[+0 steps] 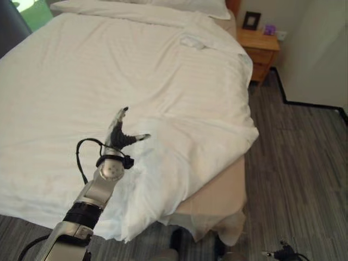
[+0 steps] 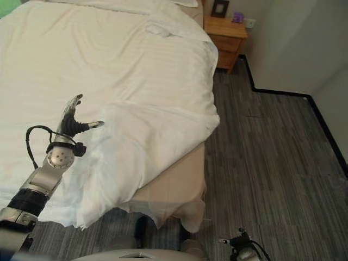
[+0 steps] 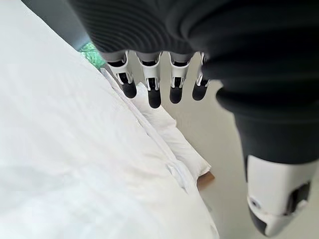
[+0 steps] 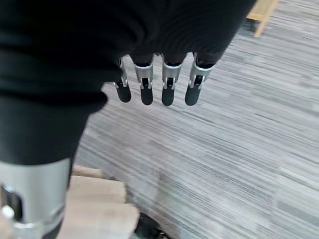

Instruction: Making the bed.

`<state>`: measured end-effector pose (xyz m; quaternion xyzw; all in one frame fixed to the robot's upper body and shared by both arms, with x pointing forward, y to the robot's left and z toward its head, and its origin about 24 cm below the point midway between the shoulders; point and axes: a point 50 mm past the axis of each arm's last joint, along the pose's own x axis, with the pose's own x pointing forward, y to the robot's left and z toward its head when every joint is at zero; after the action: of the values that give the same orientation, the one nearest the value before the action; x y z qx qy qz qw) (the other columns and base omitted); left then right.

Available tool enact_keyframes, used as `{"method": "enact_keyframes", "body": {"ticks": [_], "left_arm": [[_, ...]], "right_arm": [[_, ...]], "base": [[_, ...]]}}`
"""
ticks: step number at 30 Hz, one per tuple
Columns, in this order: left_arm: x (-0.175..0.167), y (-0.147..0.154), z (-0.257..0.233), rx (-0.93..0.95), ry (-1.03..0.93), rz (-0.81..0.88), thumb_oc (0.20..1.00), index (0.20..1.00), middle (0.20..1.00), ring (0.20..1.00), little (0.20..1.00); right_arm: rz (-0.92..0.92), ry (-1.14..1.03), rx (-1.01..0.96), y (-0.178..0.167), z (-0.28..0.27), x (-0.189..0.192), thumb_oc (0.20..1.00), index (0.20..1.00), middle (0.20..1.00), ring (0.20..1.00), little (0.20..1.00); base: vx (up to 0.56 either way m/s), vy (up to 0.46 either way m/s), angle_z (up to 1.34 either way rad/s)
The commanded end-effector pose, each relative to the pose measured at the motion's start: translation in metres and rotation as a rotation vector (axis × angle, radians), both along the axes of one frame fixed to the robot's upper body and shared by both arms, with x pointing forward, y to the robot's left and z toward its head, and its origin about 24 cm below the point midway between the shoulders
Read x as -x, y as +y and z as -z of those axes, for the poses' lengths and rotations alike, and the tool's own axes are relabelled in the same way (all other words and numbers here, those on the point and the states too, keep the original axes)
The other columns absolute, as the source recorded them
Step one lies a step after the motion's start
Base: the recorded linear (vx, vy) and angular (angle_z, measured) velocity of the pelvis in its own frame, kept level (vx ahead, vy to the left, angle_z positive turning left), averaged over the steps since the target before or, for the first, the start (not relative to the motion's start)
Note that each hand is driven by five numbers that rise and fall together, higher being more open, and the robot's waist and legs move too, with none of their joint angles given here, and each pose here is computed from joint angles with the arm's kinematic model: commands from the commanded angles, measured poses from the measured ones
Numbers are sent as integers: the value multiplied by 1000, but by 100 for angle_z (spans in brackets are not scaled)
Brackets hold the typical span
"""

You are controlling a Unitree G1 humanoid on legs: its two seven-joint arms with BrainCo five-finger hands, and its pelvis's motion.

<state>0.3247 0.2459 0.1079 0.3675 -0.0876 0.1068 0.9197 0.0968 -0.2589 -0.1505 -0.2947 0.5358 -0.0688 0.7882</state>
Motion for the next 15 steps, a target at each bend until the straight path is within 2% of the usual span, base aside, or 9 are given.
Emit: {"method": "enact_keyframes", "body": {"ticks": [1,2,3,6,7,8,9,10,15], "left_arm": [[-35,4,-34,-118,-74,-133,1000,1000,1000,1000,1000],[-36,4,-34,-119,-76,-132,1000,1000,1000,1000,1000],[-49,22,-23,-242,53,-278,1000,1000,1000,1000,1000],[-48,41,6,-391,276,-424,1000,1000,1000,1000,1000],[-48,41,6,-391,276,-424,878,878,878,878,878],[-44,45,16,-387,342,-472,501,501,501,501,501],[-40,47,26,-360,382,-488,382,382,382,382,382],[-36,45,36,-302,410,-500,200,200,200,200,200],[-40,26,44,-115,386,-477,200,200,200,200,200]], "right_arm": [[-76,-132,35,13,-12,-49,1000,1000,1000,1000,1000],[-74,-133,34,13,-12,-49,1000,1000,1000,1000,1000],[-111,-158,44,21,-14,-58,1000,1000,1000,1000,1000],[-116,-198,64,28,-18,-73,1000,1000,1000,1000,1000],[-116,-198,64,28,-18,-73,1000,1000,1000,1000,1000],[-89,-238,61,28,-22,-82,1000,1000,1000,1000,1000],[-71,-243,56,28,-22,-82,1000,1000,1000,1000,1000],[-51,-242,53,26,-22,-81,1000,1000,1000,1000,1000],[10,-245,45,21,-22,-77,1000,1000,1000,1000,1000]], "base": [[-123,-19,-13],[-160,18,-14],[-165,21,-13],[-165,32,-16],[-132,41,-28],[-100,52,-20],[-123,76,-12],[-58,68,-2],[-68,39,-5]]}}
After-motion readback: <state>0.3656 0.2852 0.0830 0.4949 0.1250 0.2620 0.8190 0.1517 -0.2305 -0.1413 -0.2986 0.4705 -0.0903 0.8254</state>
